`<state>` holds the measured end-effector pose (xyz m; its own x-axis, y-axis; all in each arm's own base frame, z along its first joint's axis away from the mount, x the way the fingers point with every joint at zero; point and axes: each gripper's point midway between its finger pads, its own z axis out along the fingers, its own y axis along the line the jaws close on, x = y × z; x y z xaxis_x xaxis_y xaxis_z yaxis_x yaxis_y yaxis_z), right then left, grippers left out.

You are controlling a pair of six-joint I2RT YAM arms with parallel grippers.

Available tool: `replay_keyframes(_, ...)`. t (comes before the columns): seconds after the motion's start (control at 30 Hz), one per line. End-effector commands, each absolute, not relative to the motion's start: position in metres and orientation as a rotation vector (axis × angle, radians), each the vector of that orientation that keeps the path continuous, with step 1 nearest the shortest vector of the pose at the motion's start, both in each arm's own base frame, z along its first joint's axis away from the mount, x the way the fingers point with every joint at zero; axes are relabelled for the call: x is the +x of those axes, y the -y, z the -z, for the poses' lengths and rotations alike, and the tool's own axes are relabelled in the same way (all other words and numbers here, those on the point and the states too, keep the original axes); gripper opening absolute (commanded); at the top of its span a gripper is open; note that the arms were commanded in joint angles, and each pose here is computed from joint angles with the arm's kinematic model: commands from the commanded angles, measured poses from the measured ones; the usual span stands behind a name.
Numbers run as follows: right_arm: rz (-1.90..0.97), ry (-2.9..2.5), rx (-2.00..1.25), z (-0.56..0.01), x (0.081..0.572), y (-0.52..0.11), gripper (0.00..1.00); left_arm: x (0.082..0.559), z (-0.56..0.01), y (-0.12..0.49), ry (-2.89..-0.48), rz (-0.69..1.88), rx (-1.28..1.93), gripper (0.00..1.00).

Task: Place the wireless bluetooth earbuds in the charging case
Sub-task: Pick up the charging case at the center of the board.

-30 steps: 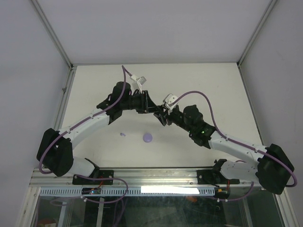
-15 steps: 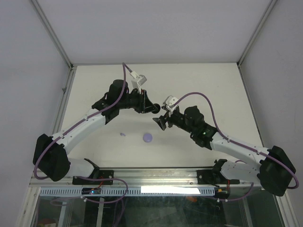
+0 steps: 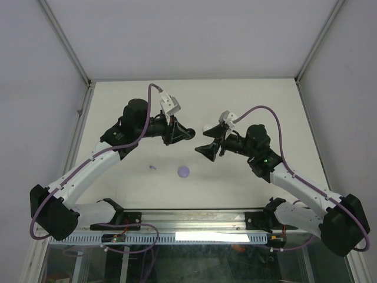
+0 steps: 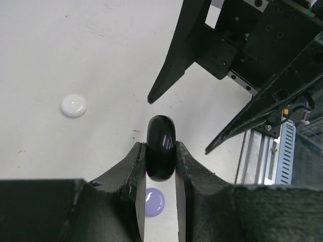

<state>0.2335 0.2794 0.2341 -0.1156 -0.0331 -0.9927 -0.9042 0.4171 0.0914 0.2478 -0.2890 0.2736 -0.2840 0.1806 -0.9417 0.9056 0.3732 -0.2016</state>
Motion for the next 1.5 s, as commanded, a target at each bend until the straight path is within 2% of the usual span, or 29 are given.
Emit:
replay_keyframes(0.0, -1.145, -1.314, -0.954, -0.282, 0.202, -0.294, 0.78, 0.227, -0.303, 0.293, -1.488, 1.005, 1.140, 0.00)
replay_keyframes(0.23, -1.215, -1.271, -0.997, -0.289, 0.194, -0.298, 0.71, 0.206, -0.314, 0.298, -1.380, 1.085, 1.245, 0.00)
replay_keyframes(0.5, -1.223, -1.227, -1.010, -0.299, 0.190, -0.297, 0.57, 0.190, -0.317, 0.305, -1.326, 1.130, 1.308, 0.00)
replay_keyframes(0.8, -1.264, -1.206, -1.012, -0.298, 0.186, -0.299, 0.37, 0.185, -0.320, 0.313, -1.308, 1.145, 1.327, 0.00)
replay_keyframes(0.97, -1.289, -1.185, -1.017, -0.300, 0.182, -0.300, 0.33, 0.182, -0.321, 0.314, -1.303, 1.156, 1.326, 0.00)
replay_keyframes(1.13, -1.312, -1.178, -1.023, -0.299, 0.180, -0.301, 0.21, 0.181, -0.324, 0.316, -1.291, 1.170, 1.312, 0.00)
replay_keyframes(1.17, -1.316, -1.179, -1.023, -0.298, 0.179, -0.301, 0.18, 0.181, -0.325, 0.317, -1.290, 1.172, 1.306, 0.02)
replay_keyframes(1.3, -1.322, -1.177, -1.024, -0.297, 0.177, -0.300, 0.01, 0.185, -0.327, 0.315, -1.301, 1.159, 1.262, 0.18)
replay_keyframes(1.47, -1.316, -1.184, -1.017, -0.295, 0.177, -0.298, 0.00, 0.188, -0.328, 0.311, -1.306, 1.129, 1.193, 0.33)
